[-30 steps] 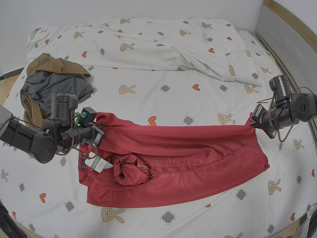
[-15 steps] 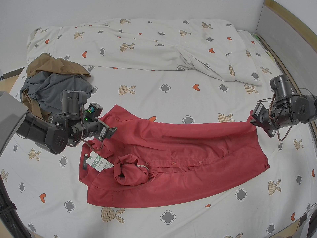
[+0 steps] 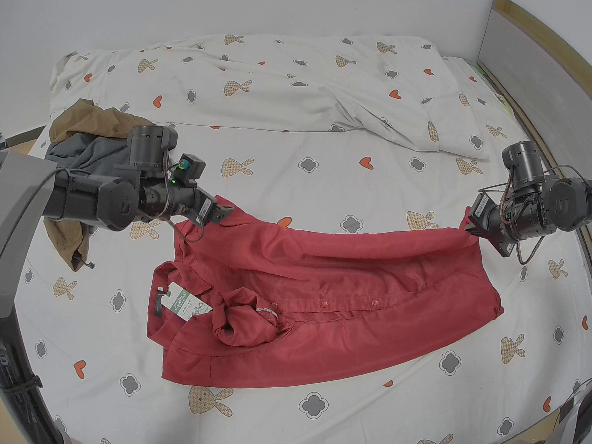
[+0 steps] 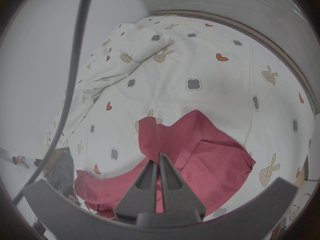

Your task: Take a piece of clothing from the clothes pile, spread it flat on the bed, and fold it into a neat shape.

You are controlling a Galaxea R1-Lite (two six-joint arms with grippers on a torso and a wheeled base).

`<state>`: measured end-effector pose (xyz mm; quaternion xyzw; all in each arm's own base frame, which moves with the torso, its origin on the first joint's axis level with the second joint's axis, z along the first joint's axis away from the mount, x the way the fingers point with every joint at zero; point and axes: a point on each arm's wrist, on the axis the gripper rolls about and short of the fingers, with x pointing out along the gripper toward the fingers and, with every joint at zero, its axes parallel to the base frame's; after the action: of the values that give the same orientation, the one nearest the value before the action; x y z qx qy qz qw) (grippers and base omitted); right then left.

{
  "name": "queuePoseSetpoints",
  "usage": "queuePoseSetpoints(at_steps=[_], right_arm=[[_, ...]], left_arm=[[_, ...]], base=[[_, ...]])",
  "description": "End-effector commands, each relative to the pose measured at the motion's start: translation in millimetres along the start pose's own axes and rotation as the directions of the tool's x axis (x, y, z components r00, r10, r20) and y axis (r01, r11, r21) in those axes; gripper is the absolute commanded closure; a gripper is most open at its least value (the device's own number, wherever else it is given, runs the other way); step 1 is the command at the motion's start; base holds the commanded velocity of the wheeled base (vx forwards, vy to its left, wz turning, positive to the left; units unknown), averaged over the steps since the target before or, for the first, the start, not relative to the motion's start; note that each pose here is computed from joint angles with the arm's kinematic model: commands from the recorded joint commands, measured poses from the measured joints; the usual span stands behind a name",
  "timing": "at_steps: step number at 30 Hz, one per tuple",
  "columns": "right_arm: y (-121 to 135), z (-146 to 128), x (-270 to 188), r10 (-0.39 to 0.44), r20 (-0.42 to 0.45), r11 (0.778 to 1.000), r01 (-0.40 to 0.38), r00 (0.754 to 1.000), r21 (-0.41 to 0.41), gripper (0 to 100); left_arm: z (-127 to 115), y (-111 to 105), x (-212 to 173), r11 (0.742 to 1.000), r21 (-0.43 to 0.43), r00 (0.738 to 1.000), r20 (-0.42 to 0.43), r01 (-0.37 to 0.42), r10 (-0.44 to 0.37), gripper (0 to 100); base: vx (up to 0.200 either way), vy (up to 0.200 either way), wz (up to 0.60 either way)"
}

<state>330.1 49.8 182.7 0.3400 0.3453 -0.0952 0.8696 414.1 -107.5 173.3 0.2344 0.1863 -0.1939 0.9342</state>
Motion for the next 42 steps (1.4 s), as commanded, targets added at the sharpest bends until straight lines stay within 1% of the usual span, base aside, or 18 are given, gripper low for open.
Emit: queuePoseSetpoints(at_steps=[1, 6, 11, 16, 21, 22, 25, 28, 30, 31, 33, 38, 40, 42], right_arm=[[0.9, -2.2, 0.8, -0.002, -0.005, 1.0, 0.002, 1.0, -0.005, 100], [0.8, -2.2, 0.8, -0.003, -0.003, 1.0, 0.003, 1.0, -0.005, 100], [-0.1, -2.4, 1.1, -0.006, -0.005, 1.0, 0.006, 1.0, -0.004, 100], [-0.5, -4.1, 1.1, -0.008, -0.009, 1.0, 0.007, 1.0, -0.006, 100], [-2.8, -6.5, 2.1, -0.016, -0.019, 1.0, 0.015, 1.0, -0.007, 100], [-3.1, -6.7, 2.3, -0.017, -0.02, 1.0, 0.016, 1.0, -0.008, 100], [-4.1, -6.3, 2.5, -0.019, -0.019, 1.0, 0.019, 1.0, -0.005, 100], [-5.1, -7.1, 1.9, -0.022, -0.021, 1.0, 0.022, 1.0, -0.005, 100], [-5.7, -7.7, 2.2, -0.024, -0.023, 1.0, 0.024, 0.999, -0.007, 100], [-5.7, -7.7, 2.2, -0.024, -0.023, 1.0, 0.024, 0.999, -0.007, 100], [-7.4, -10.1, 3.6, -0.03, -0.033, 1.0, 0.03, 0.999, -0.009, 100], [-7.9, -10.0, 4.7, -0.031, -0.034, 1.0, 0.031, 0.999, -0.008, 100], [-6.1, -8.3, 4.6, -0.015, -0.019, 1.0, 0.015, 1.0, -0.006, 100], [-5.0, -7.5, 5.6, 0.002, -0.006, 1.0, -0.002, 1.0, -0.005, 100]], left_arm=[[-4.0, 16.3, 41.2, 1.0, -0.025, 0.999, -0.042, 0.017, -0.018, 0], [-15.1, 14.6, 63.7, 0.999, -0.042, 0.998, -0.065, 0.024, -0.026, 0], [-23.5, 12.7, 78.6, 0.999, -0.046, 0.997, -0.076, 0.027, -0.031, 0], [-31.4, 16.4, 94.4, 0.999, -0.049, 0.997, -0.079, 0.018, -0.022, 0], [-45.3, 16.5, 111.3, 0.998, -0.055, 0.995, -0.094, 0.016, -0.021, 0], [-46.7, 16.0, 113.4, 0.998, -0.055, 0.995, -0.095, 0.016, -0.021, 100], [-46.7, 16.0, 113.4, 0.998, -0.056, 0.995, -0.095, 0.016, -0.021, 100], [-39.9, 18.9, 108.2, 0.998, -0.065, 0.997, -0.078, 0.007, -0.012, 100], [-30.0, 22.8, 99.0, 0.997, -0.075, 0.998, -0.057, -0.002, -0.002, 100], [-30.0, 22.8, 99.0, 0.997, -0.075, 0.998, -0.057, -0.002, -0.002, 100], [-17.9, 27.6, 87.6, 0.996, -0.087, 0.999, -0.03, -0.015, 0.012, 100], [-2.3, 32.6, 69.9, 0.994, -0.104, 1.0, 0.004, -0.028, 0.028, 100], [5.4, 34.3, 58.1, 0.993, -0.11, 0.999, 0.019, -0.03, 0.032, 100], [8.0, 33.1, 51.8, 0.993, -0.112, 0.999, 0.022, -0.025, 0.027, 100]], base=[[0.0, 0.0, 0.0], [0.0, 0.0, 0.0], [0.0, 0.0, 0.0], [0.0, 0.0, 0.0], [0.0, 0.0, 0.0], [0.0, 0.0, 0.0], [0.0, 0.0, 0.0], [0.0, 0.0, 0.0], [0.0, 0.0, 0.0], [0.0, 0.0, 0.0], [0.0, 0.0, 0.0], [0.0, 0.0, 0.0], [0.0, 0.0, 0.0], [0.0, 0.0, 0.0]])
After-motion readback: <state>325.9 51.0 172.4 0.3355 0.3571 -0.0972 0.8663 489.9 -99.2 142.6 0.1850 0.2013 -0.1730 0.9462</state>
